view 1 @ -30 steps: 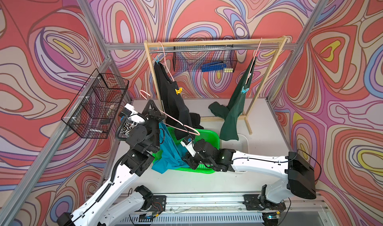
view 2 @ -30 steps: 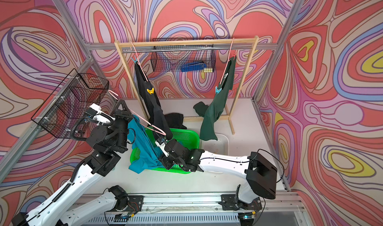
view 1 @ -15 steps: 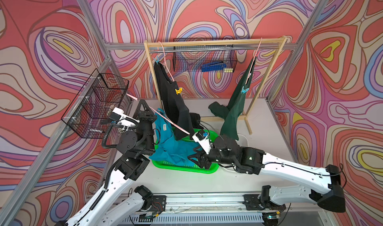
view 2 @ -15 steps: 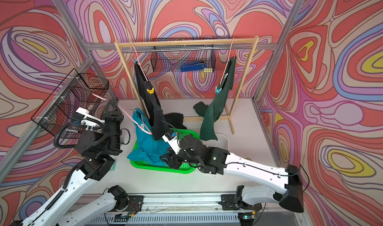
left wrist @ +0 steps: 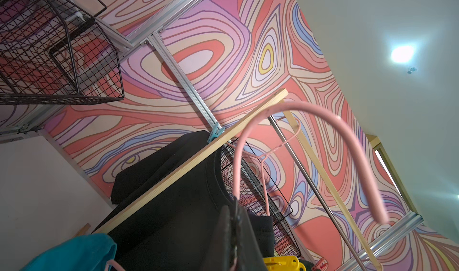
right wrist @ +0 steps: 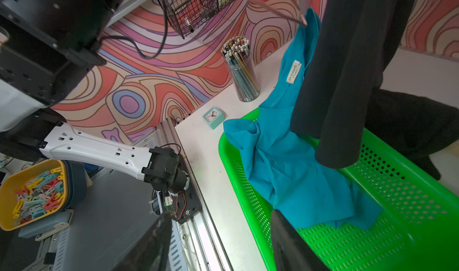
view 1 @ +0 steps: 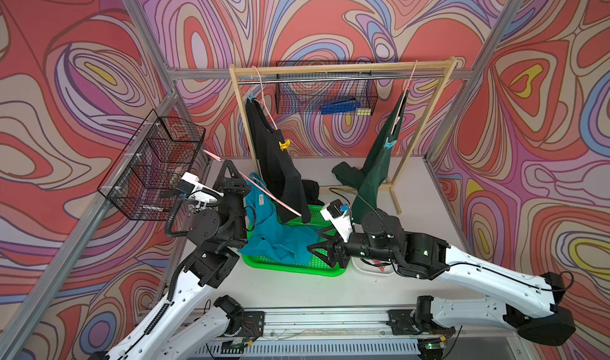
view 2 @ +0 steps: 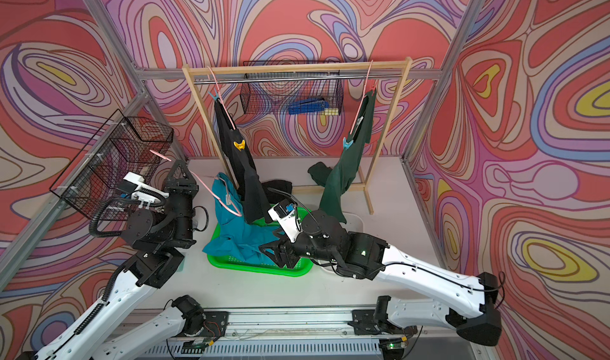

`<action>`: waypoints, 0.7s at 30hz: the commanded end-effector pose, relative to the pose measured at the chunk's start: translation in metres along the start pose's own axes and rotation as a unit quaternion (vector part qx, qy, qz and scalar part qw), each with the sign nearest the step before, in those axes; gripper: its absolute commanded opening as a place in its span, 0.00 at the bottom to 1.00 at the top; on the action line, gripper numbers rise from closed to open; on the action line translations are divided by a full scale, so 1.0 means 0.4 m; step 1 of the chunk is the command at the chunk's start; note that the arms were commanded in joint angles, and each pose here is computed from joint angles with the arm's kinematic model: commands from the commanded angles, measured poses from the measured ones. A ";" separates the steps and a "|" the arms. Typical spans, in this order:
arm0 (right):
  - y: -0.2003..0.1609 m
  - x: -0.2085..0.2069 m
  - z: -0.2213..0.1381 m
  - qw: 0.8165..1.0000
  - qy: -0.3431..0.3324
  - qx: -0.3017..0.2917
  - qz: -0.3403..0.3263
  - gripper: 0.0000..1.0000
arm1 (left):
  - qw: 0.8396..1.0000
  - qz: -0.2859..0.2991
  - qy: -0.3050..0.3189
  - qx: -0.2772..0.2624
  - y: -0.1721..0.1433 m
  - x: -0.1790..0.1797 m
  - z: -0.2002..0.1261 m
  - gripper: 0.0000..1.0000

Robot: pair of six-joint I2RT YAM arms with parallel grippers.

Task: Remove the clothespins securing t-shirts to the hanger
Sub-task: Remove the T-shirt from the hanger.

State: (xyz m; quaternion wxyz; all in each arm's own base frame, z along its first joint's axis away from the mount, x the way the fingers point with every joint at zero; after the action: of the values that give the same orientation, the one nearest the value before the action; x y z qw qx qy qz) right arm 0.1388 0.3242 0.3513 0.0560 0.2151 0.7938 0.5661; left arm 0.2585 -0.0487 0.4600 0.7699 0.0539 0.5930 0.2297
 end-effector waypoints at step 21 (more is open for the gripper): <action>0.158 0.026 -0.059 0.995 0.004 -0.077 -0.063 0.59 | 0.987 0.102 -0.017 0.126 -0.110 0.076 -0.051 0.00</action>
State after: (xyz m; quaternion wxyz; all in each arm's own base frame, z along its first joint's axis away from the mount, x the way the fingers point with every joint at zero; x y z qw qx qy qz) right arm 0.1454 0.3338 0.4079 0.0998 0.1681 0.7794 0.5953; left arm 0.2699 -0.0776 0.4031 0.7288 0.1822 0.6192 0.2285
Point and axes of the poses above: each gripper's point midway between its finger pads, its own z axis out along the fingers, its own x axis along the line the jaws close on, y = z × x, the point moved 2 cm from there along -z, back along the fingers, and after that the axes turned 10 degrees about -z, right-handed, at the moved point
